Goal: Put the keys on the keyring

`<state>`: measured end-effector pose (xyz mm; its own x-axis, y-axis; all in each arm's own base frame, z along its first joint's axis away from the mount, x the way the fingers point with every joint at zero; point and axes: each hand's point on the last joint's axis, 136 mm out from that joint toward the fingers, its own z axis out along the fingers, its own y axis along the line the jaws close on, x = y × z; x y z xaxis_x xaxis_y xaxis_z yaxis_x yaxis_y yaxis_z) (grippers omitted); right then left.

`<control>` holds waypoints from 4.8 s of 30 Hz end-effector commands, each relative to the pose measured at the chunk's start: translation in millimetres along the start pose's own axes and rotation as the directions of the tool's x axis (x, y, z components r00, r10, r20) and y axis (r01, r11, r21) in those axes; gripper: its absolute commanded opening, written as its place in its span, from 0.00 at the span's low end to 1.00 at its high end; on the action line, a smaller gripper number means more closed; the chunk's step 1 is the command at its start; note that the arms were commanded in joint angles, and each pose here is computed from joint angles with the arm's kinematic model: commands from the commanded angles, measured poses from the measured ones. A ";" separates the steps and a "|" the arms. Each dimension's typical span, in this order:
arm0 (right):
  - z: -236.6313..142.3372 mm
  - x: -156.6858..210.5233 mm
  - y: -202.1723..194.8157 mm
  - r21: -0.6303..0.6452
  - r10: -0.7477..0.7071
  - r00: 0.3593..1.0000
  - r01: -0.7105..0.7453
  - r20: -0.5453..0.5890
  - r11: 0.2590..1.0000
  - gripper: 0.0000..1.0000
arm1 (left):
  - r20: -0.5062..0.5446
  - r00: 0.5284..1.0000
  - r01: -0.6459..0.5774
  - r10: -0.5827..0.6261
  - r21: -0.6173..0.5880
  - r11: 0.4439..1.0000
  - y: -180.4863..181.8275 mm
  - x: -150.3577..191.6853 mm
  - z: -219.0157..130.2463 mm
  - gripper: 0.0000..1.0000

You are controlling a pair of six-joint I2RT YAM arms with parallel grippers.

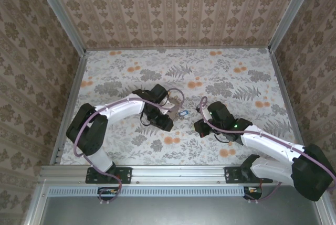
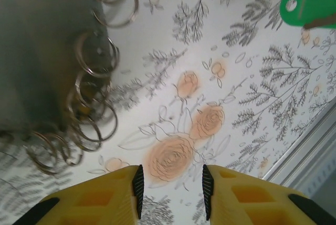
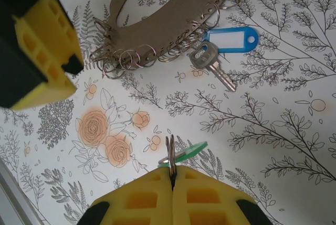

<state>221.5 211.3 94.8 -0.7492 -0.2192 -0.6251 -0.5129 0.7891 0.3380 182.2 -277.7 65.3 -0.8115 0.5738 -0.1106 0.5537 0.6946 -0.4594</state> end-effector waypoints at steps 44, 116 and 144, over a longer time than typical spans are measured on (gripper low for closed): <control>4.7 -28.3 -52.9 0.330 0.023 0.993 0.016 -0.114 0.944 0.26 | 0.362 0.896 0.246 -0.256 0.074 0.966 61.2 -5.6 -93.7 0.42; 130.0 -34.0 32.2 0.414 0.079 0.923 0.091 -0.376 0.906 0.32 | 0.380 0.795 0.470 -0.473 0.108 0.876 109.0 38.3 -80.1 0.47; 115.1 -31.9 10.8 0.508 0.118 0.940 0.066 -0.321 0.859 0.20 | 0.399 0.797 0.454 -0.454 0.101 0.885 109.6 37.3 -83.5 0.47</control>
<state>283.5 299.9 24.4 -0.9015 -0.3287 -0.2815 -0.3134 0.9444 -0.0991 228.5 -146.8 82.0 -0.9793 -0.0425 -0.1979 0.0750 0.8319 -0.5498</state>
